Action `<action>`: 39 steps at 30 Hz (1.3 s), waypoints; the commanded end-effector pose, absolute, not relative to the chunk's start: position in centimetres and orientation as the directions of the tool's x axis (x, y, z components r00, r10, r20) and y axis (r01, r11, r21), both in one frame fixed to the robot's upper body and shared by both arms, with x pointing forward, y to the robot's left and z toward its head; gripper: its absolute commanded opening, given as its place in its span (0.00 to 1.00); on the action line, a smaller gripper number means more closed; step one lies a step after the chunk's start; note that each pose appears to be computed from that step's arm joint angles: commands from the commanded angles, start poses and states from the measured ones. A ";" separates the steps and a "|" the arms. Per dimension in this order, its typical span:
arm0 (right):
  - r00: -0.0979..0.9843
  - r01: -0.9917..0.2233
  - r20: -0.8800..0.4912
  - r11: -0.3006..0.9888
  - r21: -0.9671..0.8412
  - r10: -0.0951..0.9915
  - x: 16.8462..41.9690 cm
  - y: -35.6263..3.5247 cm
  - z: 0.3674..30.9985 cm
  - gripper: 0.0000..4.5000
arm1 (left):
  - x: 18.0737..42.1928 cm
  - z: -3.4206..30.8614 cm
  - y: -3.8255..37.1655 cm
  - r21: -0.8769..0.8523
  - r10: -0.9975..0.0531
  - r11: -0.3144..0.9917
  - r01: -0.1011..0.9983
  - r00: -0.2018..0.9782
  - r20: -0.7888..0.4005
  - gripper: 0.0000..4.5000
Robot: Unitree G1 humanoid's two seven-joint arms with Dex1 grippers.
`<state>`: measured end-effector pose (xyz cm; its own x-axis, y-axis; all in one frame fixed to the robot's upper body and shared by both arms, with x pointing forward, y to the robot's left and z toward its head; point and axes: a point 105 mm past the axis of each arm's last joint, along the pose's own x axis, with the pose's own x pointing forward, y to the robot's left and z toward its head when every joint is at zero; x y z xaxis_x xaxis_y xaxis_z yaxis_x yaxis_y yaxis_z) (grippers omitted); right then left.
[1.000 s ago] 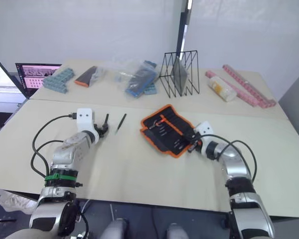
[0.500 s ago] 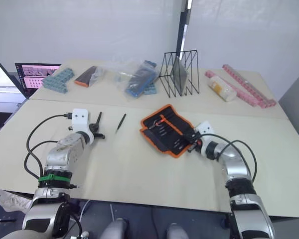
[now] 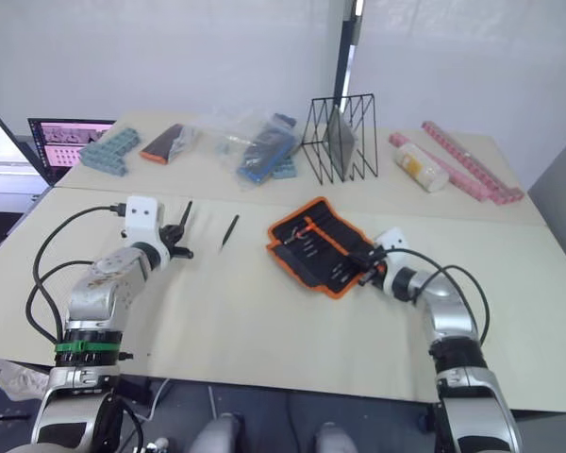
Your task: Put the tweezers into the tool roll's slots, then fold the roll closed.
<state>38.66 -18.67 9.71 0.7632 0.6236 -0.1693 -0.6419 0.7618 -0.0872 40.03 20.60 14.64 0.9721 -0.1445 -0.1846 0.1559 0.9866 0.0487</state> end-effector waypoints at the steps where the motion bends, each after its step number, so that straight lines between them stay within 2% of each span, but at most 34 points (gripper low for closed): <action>1: 0.785 -0.618 -0.122 0.780 -0.097 0.607 38.8 -19.4 11.3 0.00 | 39.6 18.0 17.2 0.094 -0.307 0.943 0.320 0.943 -0.125 0.01; 5: 0.787 -0.616 -0.126 0.781 -0.098 0.605 38.8 -19.4 11.3 0.00 | 38.2 18.7 11.8 0.089 -0.524 0.835 0.543 0.834 -0.173 0.01; 7: 0.788 -0.614 -0.129 0.783 -0.098 0.602 38.7 -19.3 11.2 0.00 | 37.5 18.8 9.6 0.056 -0.594 0.786 0.615 0.778 -0.204 0.01; 12: 0.792 -0.608 -0.134 0.788 -0.090 0.596 38.4 -19.2 10.8 0.00 | 36.9 19.4 6.8 0.012 -0.650 0.732 0.681 0.704 -0.287 0.01; 15: 0.796 -0.602 -0.137 0.793 -0.087 0.589 38.2 -19.1 10.5 0.00 | 36.6 19.3 5.0 -0.039 -0.716 0.659 0.751 0.612 -0.336 0.01; 24: 0.813 -0.579 -0.123 0.812 -0.073 0.569 37.8 -18.9 10.1 0.00 | 37.7 18.0 2.2 -0.018 -0.737 0.579 0.815 0.514 -0.438 0.01; 29: 0.815 -0.577 -0.118 0.814 -0.069 0.567 37.5 -18.5 9.9 0.00 | 38.6 16.7 1.5 -0.004 -0.719 0.573 0.820 0.500 -0.483 0.01; 39: 0.823 -0.565 -0.109 0.823 -0.056 0.557 37.1 -17.6 9.5 0.00 | 38.7 15.4 0.0 0.015 -0.712 0.538 0.843 0.464 -0.528 0.01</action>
